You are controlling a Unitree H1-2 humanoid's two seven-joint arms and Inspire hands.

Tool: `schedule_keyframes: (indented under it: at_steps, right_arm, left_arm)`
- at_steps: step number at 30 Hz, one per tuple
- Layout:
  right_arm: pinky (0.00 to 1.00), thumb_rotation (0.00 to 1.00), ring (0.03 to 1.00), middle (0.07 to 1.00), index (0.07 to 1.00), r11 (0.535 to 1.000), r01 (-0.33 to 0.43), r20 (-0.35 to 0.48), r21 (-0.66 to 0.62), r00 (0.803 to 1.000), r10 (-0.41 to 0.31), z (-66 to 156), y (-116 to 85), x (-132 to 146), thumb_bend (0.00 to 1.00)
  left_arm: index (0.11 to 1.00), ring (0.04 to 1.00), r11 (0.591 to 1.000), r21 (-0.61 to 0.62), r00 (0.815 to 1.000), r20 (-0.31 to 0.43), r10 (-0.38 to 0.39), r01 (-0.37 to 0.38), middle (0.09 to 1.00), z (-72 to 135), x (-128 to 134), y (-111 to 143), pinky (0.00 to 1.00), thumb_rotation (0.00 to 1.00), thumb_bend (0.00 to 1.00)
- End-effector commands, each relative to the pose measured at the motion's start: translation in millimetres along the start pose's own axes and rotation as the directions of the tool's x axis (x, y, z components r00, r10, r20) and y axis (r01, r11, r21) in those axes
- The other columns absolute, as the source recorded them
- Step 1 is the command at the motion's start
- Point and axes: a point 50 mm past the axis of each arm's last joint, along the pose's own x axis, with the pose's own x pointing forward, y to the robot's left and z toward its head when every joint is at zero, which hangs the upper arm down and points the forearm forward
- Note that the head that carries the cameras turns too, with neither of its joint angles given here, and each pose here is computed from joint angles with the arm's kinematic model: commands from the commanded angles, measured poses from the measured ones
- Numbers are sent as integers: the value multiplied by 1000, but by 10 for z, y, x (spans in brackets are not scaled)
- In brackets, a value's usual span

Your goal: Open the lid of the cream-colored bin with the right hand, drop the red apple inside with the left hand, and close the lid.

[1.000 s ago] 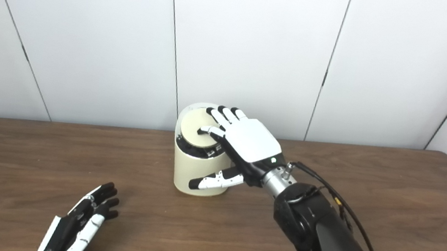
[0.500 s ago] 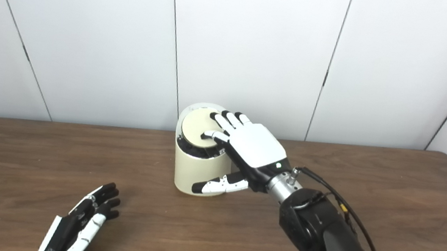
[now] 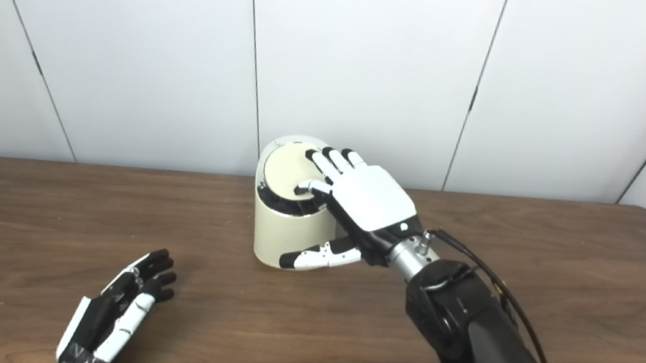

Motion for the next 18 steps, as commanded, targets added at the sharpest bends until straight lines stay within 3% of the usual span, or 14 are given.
schedule_keyframes:
  at_steps: [1, 5, 8, 12, 18]
  right_arm:
    - [1000, 938, 1000, 1000, 735, 999, -29, 14, -36, 999, 30, -4, -14, 29, 658]
    - [1000, 953, 1000, 1000, 736, 998, -45, 13, -39, 999, 46, 26, 34, 39, 658]
    - [1000, 950, 1000, 1000, 768, 1000, -18, 8, -7, 1000, 18, 36, 28, 25, 642]
    - [1000, 920, 1000, 1000, 830, 994, 53, -12, 99, 999, -52, 29, -119, -17, 612]
    - [1000, 949, 1000, 1000, 901, 971, 136, -70, 196, 990, -124, 23, -332, -140, 594]
  left_arm:
    - [873, 841, 1000, -8, 997, 72, -5, 5, 869, 166, 36, -27, 814, 572, 626]
    - [883, 844, 1000, -7, 997, 75, -6, 7, 866, 180, 38, -18, 825, 570, 643]
    - [884, 842, 1000, -6, 997, 75, -5, 5, 866, 184, 28, -18, 822, 571, 650]
    - [886, 843, 1000, -17, 998, 69, -6, 7, 869, 182, 23, -18, 823, 561, 649]
    - [895, 851, 1000, -9, 997, 76, -13, 14, 875, 181, 34, 8, 828, 563, 617]
